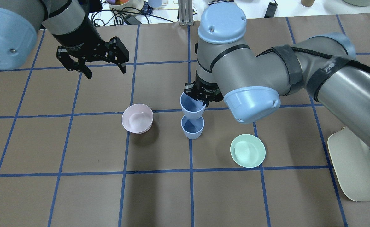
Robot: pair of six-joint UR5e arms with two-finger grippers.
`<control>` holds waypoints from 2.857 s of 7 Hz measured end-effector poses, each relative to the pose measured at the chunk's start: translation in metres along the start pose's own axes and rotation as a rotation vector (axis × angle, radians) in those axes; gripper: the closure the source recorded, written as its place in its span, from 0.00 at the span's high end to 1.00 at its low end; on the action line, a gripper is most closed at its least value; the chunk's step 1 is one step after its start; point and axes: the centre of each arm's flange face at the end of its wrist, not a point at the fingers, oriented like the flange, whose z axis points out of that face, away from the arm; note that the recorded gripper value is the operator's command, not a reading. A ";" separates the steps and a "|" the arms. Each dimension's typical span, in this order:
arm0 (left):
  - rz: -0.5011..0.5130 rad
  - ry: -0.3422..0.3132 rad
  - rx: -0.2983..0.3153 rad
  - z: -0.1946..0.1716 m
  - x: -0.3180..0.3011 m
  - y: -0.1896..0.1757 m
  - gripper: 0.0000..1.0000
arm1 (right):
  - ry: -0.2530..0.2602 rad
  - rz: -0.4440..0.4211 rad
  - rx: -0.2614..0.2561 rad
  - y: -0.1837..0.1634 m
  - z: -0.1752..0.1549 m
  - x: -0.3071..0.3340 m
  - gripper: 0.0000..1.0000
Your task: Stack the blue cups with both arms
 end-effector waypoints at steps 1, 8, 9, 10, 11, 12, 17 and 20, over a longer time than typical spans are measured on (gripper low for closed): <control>0.000 0.000 0.001 0.000 0.000 0.000 1.00 | -0.001 -0.004 -0.003 0.003 0.002 -0.001 0.00; 0.001 0.000 0.000 -0.001 0.000 0.000 1.00 | 0.014 -0.040 -0.034 0.009 0.020 0.001 0.05; 0.001 0.001 0.000 -0.001 0.000 0.000 1.00 | 0.016 -0.039 -0.039 0.010 0.023 0.001 0.09; 0.001 0.001 0.000 -0.001 0.000 0.000 1.00 | 0.017 -0.036 -0.048 0.012 0.027 0.002 0.35; 0.001 0.001 0.000 -0.001 0.000 0.000 1.00 | 0.019 -0.035 -0.054 0.013 0.029 0.003 0.67; 0.001 0.001 0.000 -0.001 0.000 0.000 1.00 | 0.018 -0.031 -0.053 0.014 0.030 0.003 0.78; 0.001 0.001 -0.001 -0.001 0.000 0.000 1.00 | 0.008 -0.036 0.038 -0.049 -0.008 0.057 1.00; 0.001 0.001 -0.001 -0.001 0.000 0.000 1.00 | 0.069 -0.043 0.046 -0.113 -0.080 0.151 1.00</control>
